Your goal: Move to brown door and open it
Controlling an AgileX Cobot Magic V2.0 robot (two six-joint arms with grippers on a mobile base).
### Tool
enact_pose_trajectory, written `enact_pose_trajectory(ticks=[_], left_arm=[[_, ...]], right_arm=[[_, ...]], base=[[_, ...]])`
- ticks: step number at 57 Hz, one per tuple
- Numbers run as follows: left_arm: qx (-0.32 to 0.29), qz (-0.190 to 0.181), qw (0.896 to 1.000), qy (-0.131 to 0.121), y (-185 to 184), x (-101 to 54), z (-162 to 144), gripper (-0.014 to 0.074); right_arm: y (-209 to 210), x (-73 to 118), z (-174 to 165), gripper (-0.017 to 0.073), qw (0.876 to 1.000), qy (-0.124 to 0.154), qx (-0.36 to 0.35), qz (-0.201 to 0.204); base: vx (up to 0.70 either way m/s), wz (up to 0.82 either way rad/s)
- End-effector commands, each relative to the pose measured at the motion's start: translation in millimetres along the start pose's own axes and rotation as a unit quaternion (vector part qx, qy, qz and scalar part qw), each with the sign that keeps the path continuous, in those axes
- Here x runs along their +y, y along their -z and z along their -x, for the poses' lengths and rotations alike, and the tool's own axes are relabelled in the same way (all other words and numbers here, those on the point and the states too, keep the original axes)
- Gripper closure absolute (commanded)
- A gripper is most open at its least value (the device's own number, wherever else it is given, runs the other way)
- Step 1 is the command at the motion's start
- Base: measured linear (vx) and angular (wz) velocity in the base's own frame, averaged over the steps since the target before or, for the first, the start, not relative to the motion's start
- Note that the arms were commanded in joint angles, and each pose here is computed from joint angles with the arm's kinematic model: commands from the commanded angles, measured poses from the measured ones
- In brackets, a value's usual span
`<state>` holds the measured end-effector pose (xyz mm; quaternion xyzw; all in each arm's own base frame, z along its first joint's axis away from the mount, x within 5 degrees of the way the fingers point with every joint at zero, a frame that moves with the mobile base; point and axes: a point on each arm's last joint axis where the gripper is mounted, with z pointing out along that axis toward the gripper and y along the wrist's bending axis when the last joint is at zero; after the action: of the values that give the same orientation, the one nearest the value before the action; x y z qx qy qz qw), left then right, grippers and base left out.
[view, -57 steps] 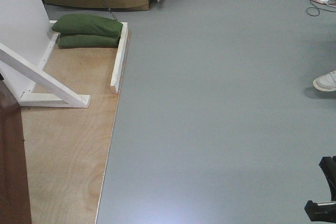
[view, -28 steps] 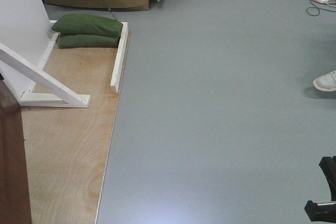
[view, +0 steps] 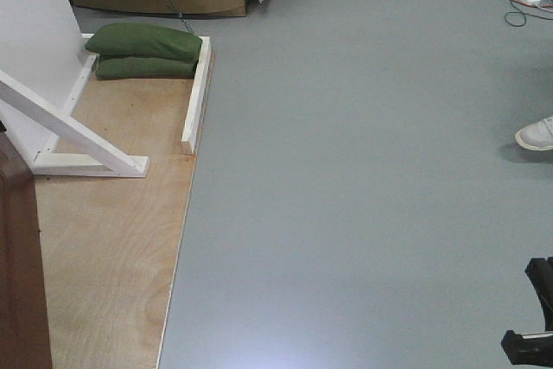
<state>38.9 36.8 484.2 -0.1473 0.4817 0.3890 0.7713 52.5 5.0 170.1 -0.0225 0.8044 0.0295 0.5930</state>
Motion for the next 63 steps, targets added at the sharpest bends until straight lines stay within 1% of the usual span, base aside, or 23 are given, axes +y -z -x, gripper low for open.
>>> enact_pose_trajectory(ticks=[1, 6, 12, 16, 22, 26, 32, 43, 52, 56, 63], left_arm=[[-0.018, 0.021, 1.000, -0.002, -5, 4.1, 8, 0.0527], [-0.007, 0.022, 1.000, -0.009, -8, 3.9, 4, 0.0527], [-0.006, 0.034, 0.999, -0.037, -11, 5.6, 3, 0.0527], [-0.027, 0.052, 0.997, -0.052, -12, 8.5, 6, 0.0527], [-0.059, 0.076, 0.994, -0.051, -13, 12.4, 11, 0.0527], [-0.067, 0.083, 0.993, -0.041, -15, 13.8, 11, 0.0527], [-0.063, 0.088, 0.994, -0.021, -22, 15.0, 7, 0.0527], [-0.067, 0.100, 0.993, -0.021, -32, 17.0, 1, 0.0527], [-0.099, 0.125, 0.987, -0.026, -35, 21.2, 4, 0.0527], [-0.117, 0.138, 0.983, -0.034, -34, 23.2, 7, 0.0527], [-0.128, 0.154, 0.977, -0.066, -35, 25.2, 8, 0.0527]], right_arm=[[0, -0.4, 6, 0.0559, 0.999, 0.005, -0.040, -0.002], [0, -0.4, 6, 0.0559, 0.999, 0.005, -0.040, -0.002], [0, -0.4, 6, 0.0559, 0.999, 0.005, -0.040, -0.002], [0, -0.4, 6, 0.0559, 0.999, 0.005, -0.040, -0.002], [0, -0.4, 6, 0.0559, 0.999, 0.005, -0.040, -0.002], [0, -0.4, 6, 0.0559, 0.999, 0.005, -0.040, -0.002], [0, -0.4, 6, 0.0559, 0.999, 0.005, -0.040, -0.002], [0, -0.4, 6, 0.0559, 0.999, 0.005, -0.040, -0.002], [0, -0.4, 6, 0.0559, 0.999, 0.005, -0.040, -0.002], [0, -0.4, 6, 0.0559, 0.999, 0.005, -0.040, -0.002], [0, -0.4, 6, 0.0559, 0.999, 0.005, -0.040, -0.002]], base=[[0.00, 0.00], [0.00, 0.00], [0.00, 0.00], [0.00, 0.00], [0.00, 0.00], [0.00, 0.00], [0.00, 0.00], [0.00, 0.00], [0.00, 0.00], [0.00, 0.00], [0.00, 0.00]])
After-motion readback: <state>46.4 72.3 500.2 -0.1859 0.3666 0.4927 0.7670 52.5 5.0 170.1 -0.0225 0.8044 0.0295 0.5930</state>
